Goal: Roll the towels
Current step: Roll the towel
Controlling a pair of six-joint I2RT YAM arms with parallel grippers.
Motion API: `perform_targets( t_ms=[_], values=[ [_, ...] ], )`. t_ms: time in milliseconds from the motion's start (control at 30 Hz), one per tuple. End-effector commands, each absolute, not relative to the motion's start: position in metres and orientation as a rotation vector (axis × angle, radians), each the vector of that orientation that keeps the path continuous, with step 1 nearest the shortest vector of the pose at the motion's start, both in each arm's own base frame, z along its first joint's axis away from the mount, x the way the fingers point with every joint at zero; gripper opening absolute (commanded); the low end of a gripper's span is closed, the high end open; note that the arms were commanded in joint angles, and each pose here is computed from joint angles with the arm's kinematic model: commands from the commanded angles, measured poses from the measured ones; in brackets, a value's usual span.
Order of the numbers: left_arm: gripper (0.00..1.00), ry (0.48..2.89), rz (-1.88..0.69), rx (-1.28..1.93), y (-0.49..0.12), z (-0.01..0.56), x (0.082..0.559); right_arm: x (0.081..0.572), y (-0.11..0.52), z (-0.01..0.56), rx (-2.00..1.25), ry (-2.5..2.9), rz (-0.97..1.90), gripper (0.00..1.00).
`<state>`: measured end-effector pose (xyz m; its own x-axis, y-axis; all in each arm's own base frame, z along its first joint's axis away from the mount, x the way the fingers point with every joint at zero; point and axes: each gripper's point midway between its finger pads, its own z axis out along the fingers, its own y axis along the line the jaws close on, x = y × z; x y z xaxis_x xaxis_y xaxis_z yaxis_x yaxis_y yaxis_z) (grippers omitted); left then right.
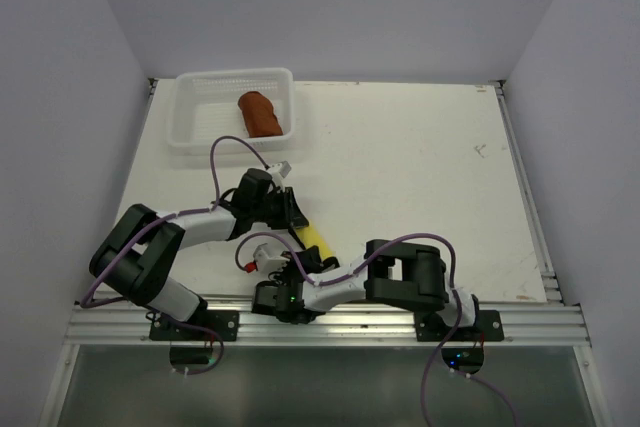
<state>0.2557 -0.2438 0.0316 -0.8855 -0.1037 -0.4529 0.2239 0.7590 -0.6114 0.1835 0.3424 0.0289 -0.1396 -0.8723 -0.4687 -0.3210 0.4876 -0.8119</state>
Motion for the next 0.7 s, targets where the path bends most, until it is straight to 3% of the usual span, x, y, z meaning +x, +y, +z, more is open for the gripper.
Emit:
perform_targets(
  t_ms=[0, 400, 667],
  values=[
    [0.29, 2.631, -0.813, 0.059, -0.224, -0.009, 0.232, 0.172, 0.354, 0.027, -0.977, 1.793, -0.494, 0.09],
    [0.27, 2.689, -0.744, 0.029, -0.212, -0.028, 0.222, 0.173, 0.353, 0.075, -0.783, 1.858, -0.263, 0.31],
    [0.26, 2.705, -0.723, 0.026, -0.209, -0.033, 0.219, 0.170, 0.347, 0.091, -0.699, 1.919, -0.120, 0.38]
  ],
)
